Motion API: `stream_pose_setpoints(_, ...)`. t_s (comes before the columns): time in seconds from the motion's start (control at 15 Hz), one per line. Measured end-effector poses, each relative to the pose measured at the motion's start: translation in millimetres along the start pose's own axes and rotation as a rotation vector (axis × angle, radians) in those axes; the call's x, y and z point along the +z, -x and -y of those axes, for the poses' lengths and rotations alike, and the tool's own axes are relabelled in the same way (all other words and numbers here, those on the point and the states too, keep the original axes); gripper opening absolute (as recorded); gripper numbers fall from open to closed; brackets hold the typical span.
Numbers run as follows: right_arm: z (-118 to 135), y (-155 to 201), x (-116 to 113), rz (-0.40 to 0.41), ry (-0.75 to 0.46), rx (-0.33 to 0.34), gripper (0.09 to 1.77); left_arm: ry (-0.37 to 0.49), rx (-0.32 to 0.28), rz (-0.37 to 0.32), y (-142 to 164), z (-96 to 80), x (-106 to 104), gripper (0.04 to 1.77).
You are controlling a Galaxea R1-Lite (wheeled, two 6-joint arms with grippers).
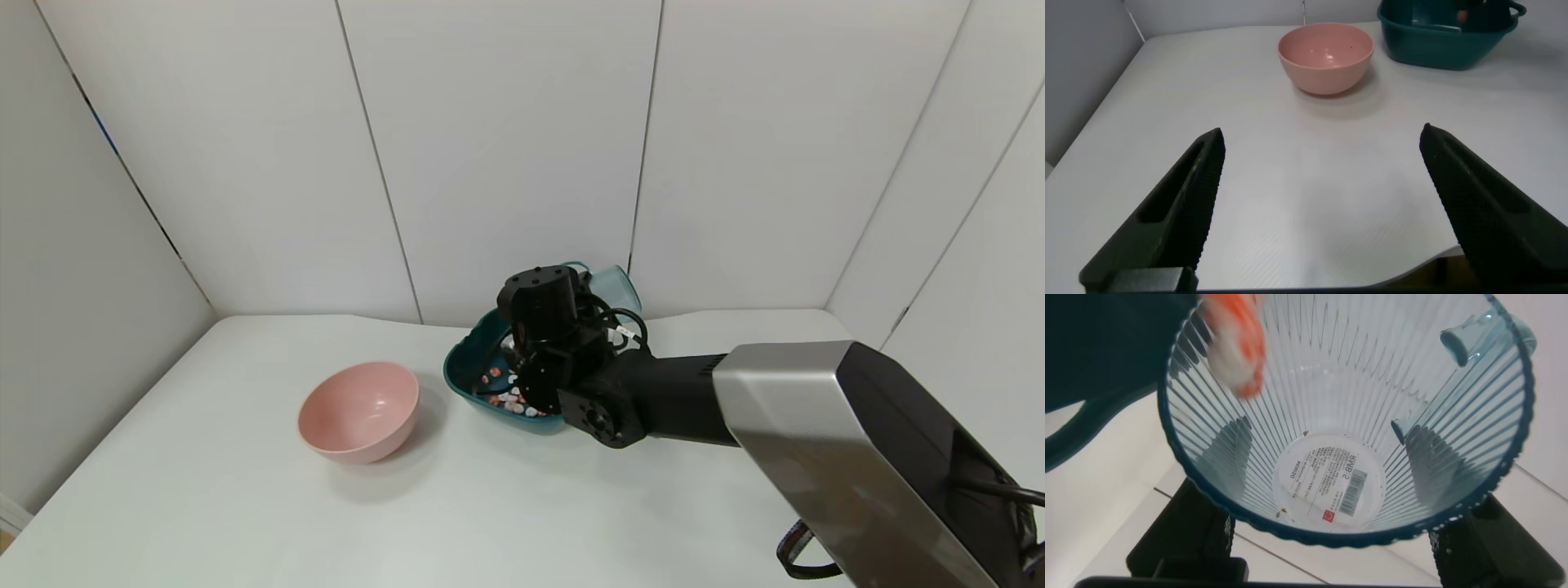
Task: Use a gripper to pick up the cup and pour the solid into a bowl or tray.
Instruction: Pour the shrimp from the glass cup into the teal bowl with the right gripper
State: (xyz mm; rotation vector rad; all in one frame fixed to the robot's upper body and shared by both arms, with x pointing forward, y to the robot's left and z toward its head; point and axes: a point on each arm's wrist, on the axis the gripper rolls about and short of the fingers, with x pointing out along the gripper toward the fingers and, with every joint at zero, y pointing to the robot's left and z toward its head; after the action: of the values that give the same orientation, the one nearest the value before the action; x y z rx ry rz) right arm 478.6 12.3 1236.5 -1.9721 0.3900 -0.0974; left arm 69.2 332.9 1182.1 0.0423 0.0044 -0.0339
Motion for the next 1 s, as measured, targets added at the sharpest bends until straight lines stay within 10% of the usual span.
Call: stream_pose_setpoints(1.0,3.8,1.2,-3.1,0.003,0.008,-0.009,1.32,0.000,0.000,0.000,0.0,0.0,0.0,1.72)
